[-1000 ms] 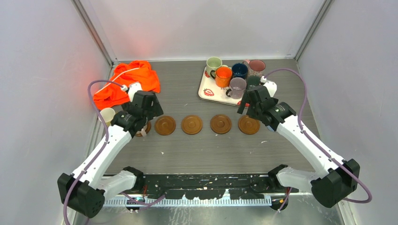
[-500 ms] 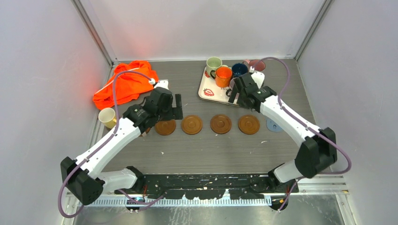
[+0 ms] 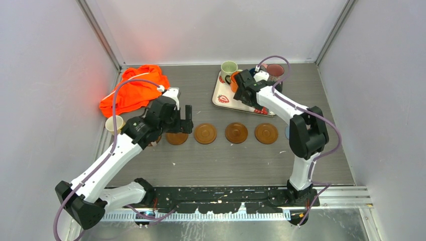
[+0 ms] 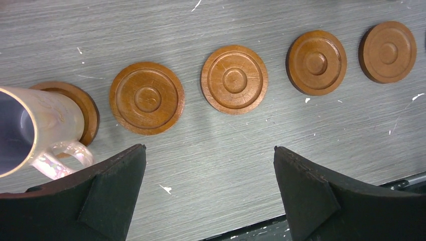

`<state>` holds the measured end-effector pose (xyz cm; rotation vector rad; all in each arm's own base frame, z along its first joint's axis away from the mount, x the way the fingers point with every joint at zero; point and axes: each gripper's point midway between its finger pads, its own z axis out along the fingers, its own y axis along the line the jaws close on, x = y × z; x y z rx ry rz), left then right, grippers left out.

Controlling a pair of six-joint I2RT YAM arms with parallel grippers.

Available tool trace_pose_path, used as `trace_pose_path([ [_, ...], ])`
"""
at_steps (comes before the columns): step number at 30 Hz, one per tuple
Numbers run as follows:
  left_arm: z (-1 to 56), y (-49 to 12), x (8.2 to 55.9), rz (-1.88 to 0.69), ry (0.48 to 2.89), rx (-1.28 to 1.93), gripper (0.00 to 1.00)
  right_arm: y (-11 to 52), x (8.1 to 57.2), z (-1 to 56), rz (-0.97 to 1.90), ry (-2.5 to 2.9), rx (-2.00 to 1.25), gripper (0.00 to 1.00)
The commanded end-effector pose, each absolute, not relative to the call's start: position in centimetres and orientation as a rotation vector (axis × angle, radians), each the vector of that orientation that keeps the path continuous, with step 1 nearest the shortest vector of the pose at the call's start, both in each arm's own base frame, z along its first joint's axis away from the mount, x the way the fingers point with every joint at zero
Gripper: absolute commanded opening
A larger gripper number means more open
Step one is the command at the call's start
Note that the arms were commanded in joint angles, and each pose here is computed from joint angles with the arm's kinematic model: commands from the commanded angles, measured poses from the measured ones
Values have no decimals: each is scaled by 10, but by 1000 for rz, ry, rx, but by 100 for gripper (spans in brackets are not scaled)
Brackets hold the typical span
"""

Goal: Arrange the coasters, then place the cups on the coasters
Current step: Pick up the cup from the tray.

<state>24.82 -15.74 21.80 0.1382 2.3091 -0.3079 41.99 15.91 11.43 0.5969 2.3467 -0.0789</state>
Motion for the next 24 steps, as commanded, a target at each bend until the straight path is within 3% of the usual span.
trace_pose_path([
  [1, 233, -156, 244, -333, 2255, 197, 100, 164, 448, 131, -53, 2218, 723, 92],
  [24, 212, -150, 252, -251, 2235, 257, 100, 163, 473, 93, -122, 2151, 894, 74],
])
